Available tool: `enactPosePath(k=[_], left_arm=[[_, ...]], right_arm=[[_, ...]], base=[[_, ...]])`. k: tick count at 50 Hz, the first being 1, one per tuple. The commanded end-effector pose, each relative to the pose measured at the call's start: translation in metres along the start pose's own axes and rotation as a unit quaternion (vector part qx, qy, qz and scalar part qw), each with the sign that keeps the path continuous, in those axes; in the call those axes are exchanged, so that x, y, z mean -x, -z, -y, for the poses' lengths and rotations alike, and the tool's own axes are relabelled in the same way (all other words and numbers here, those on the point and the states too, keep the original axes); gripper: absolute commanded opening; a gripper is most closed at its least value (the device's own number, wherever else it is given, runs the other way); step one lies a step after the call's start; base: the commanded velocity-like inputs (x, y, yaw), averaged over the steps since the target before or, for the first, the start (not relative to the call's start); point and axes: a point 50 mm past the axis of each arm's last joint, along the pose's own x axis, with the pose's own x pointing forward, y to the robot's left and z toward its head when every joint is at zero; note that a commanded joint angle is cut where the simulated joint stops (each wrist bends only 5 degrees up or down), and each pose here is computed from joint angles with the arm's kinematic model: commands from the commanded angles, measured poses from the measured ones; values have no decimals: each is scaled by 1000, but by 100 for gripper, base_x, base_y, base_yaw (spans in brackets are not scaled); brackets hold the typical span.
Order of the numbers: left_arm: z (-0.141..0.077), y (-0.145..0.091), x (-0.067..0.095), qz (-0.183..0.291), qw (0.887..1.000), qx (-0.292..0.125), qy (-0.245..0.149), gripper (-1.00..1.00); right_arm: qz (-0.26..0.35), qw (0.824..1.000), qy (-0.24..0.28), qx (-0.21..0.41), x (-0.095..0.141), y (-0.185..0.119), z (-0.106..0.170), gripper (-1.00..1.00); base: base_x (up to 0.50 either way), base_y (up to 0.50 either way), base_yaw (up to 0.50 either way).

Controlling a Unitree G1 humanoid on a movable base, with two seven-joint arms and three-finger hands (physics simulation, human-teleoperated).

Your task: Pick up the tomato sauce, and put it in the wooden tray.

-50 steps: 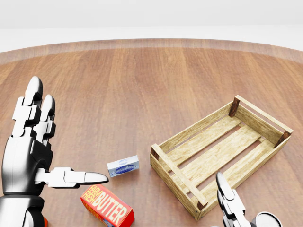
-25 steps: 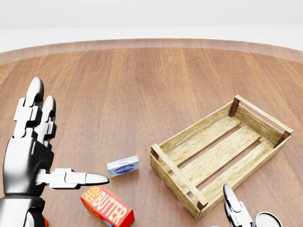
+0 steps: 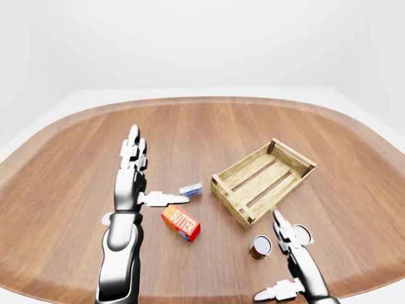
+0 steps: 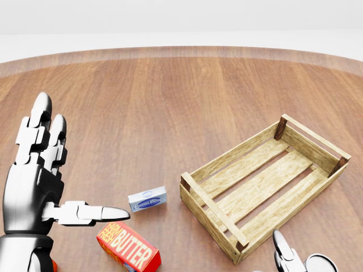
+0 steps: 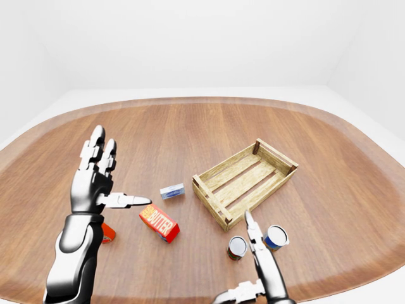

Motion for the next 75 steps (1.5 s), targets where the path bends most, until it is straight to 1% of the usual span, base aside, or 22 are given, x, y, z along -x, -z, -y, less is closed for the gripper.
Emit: enactPosePath(k=[1, 6, 11, 19, 25, 33, 37, 53, 58, 75], left_arm=[[-1, -1, -1, 3, 1000, 0, -1, 100], [0, 1, 0, -3, 1000, 0, -1, 100], [1, -1, 1, 2, 1000, 0, 0, 100], [2, 2, 1, -5, 1000, 0, 1, 100], [2, 1, 2, -3, 1000, -1, 1, 100], [3, 4, 2, -9, 1000, -2, 2, 100], [3, 3, 2, -8, 1000, -2, 2, 100], [4, 7, 1, -15, 1000, -2, 4, 100], [3, 3, 2, -8, 1000, -1, 3, 100], [4, 4, 2, -9, 1000, -2, 3, 100]], right_arm=[[-12, 1000, 1, -6, -3, 7, 1, 100], [-20, 1000, 3, -7, -5, 12, 3, 100], [-28, 1000, 3, -10, -6, 16, 3, 100], [-56, 998, 8, -21, -14, 34, 6, 100], [-65, 998, 15, -23, -19, 40, 11, 100], [-65, 997, 22, -23, -22, 41, 16, 100], [-54, 998, 25, -21, -21, 35, 17, 100], [-49, 998, 28, -9, -35, 35, 20, 100], [-47, 999, 26, -4, -38, 34, 18, 100], [-42, 999, 31, -1, -48, 33, 21, 100]], base=[[0, 0, 0], [0, 0, 0], [0, 0, 0], [0, 0, 0], [0, 0, 0], [0, 0, 0], [0, 0, 0], [0, 0, 0], [0, 0, 0], [0, 0, 0]])
